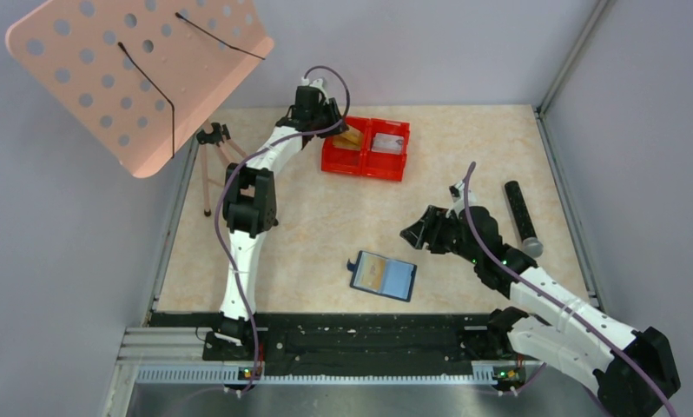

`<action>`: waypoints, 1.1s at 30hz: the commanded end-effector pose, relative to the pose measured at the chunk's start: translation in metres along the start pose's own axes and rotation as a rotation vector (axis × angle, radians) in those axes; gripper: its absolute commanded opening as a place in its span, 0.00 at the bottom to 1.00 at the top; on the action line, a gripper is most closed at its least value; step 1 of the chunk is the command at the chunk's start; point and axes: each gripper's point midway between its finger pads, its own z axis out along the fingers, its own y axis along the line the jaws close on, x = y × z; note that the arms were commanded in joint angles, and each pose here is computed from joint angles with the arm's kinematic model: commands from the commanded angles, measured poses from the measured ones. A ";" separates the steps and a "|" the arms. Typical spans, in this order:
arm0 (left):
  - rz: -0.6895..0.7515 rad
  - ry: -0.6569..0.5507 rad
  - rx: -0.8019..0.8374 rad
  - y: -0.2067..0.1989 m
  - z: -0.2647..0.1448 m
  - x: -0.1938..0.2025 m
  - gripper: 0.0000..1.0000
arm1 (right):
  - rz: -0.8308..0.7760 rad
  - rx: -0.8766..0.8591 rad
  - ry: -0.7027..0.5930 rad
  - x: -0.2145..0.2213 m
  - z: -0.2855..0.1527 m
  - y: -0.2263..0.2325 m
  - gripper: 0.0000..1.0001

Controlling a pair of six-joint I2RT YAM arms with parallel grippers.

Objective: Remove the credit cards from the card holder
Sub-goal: Place the credit card in the storage box, then remove the credit card from the card holder.

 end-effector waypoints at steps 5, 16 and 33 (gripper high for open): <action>0.037 -0.165 0.059 -0.030 -0.022 -0.061 0.42 | -0.026 -0.053 -0.082 -0.027 -0.007 0.021 0.63; 0.067 -0.092 0.059 -0.047 -0.051 -0.049 0.42 | -0.020 -0.041 -0.062 -0.025 -0.009 0.020 0.63; 0.018 0.109 0.114 -0.087 -0.208 0.096 0.43 | 0.004 0.003 -0.013 -0.018 -0.031 0.017 0.63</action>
